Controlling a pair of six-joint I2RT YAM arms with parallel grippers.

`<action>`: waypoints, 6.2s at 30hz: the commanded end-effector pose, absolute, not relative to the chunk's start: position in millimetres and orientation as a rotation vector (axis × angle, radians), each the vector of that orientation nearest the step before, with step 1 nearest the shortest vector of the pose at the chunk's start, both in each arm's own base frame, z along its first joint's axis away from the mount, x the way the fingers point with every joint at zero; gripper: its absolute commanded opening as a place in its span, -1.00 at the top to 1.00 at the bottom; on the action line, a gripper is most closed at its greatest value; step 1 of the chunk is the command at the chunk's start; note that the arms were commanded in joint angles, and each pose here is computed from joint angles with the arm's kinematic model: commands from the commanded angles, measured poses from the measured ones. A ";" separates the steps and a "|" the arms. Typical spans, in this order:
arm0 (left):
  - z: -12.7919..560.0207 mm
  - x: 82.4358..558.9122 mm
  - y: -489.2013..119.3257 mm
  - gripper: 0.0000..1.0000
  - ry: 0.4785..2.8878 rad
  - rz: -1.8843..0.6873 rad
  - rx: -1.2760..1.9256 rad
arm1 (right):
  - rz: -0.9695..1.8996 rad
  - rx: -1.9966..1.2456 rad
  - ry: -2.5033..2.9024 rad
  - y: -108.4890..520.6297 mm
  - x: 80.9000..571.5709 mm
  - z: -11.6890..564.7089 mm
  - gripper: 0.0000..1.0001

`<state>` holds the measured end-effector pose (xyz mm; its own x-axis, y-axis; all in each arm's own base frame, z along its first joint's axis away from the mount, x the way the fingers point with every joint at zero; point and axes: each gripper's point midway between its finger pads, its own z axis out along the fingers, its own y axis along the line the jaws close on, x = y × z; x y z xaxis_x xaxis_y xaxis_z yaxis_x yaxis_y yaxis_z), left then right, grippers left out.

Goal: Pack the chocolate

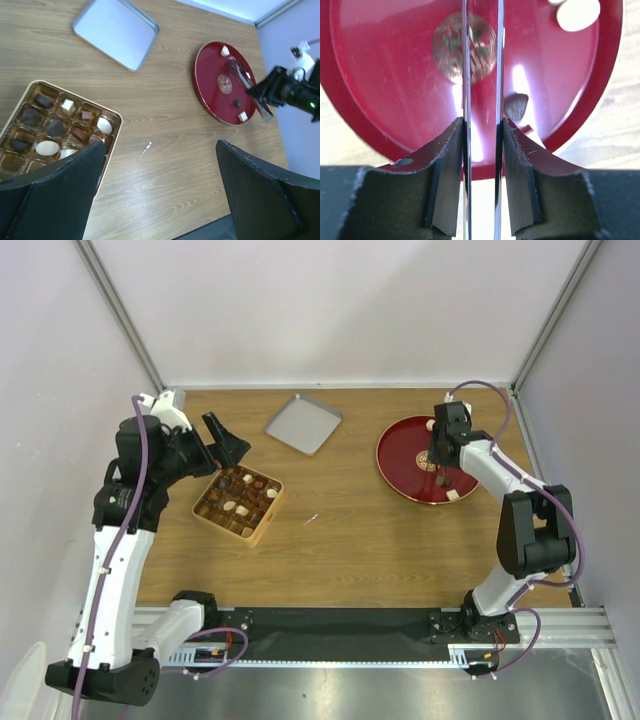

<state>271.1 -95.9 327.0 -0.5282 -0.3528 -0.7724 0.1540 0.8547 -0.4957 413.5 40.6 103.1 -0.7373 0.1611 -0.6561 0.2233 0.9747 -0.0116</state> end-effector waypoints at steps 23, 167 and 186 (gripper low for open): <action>387.2 273.7 -57.4 -0.99 1.894 -0.479 -0.249 | 0.688 -0.608 2.015 399.1 221.0 227.3 0.23; 384.2 275.1 -72.8 -0.99 1.879 -0.564 -0.175 | 0.557 -0.307 2.168 304.1 249.3 218.4 0.21; 408.4 262.0 -57.1 -1.00 1.838 -0.486 -0.237 | 0.950 -0.778 1.993 519.8 170.5 209.5 0.21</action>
